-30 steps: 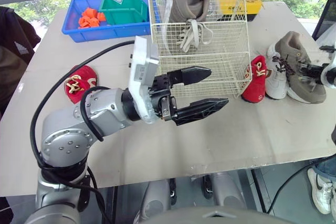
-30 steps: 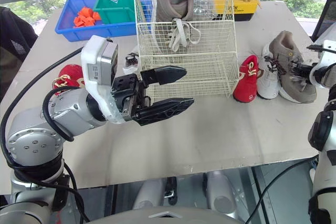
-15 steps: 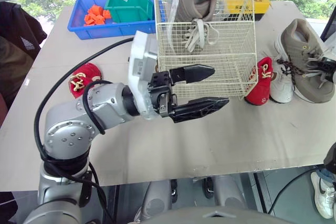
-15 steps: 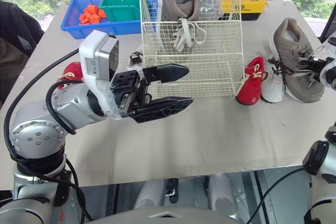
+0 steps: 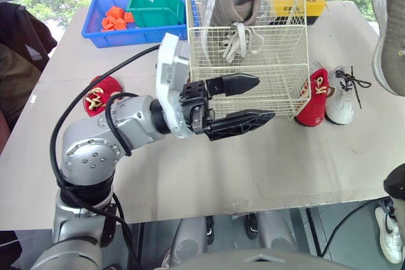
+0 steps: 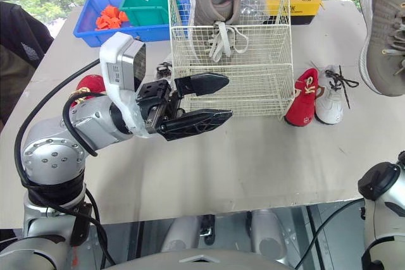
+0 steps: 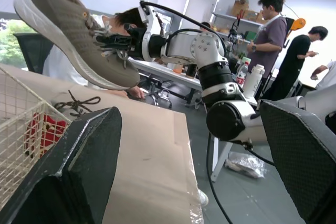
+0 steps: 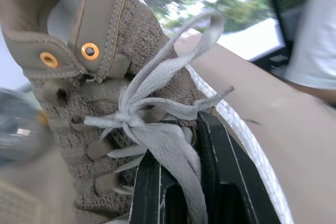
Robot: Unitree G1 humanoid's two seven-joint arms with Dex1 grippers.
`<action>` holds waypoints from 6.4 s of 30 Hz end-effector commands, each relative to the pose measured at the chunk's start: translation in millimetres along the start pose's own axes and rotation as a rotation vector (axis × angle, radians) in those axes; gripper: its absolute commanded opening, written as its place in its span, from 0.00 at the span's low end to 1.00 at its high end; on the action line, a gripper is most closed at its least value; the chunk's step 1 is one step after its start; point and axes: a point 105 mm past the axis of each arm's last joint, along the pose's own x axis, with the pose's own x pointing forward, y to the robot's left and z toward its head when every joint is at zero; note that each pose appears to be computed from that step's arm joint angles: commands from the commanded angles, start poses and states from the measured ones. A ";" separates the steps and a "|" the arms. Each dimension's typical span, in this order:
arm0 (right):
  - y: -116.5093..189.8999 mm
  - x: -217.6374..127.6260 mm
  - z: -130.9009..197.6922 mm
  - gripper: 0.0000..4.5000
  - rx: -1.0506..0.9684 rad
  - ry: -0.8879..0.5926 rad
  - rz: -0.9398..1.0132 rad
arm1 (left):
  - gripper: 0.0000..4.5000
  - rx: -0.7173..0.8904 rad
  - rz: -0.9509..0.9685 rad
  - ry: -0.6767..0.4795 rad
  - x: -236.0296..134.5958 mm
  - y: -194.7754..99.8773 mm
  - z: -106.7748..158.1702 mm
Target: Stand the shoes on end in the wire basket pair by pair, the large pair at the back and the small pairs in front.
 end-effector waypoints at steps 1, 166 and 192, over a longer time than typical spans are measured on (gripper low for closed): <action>70.3 -17.3 45.4 0.02 -0.008 -0.203 0.262 | 1.00 0.050 0.027 -0.054 -3.7 -0.7 12.4; 192.5 -131.3 -108.1 1.00 -0.680 0.145 1.307 | 0.04 0.818 0.923 -0.165 -136.3 67.5 40.3; 263.2 -86.3 -113.4 0.89 -0.993 0.936 1.690 | 0.04 1.141 -0.204 0.451 -89.1 40.0 11.1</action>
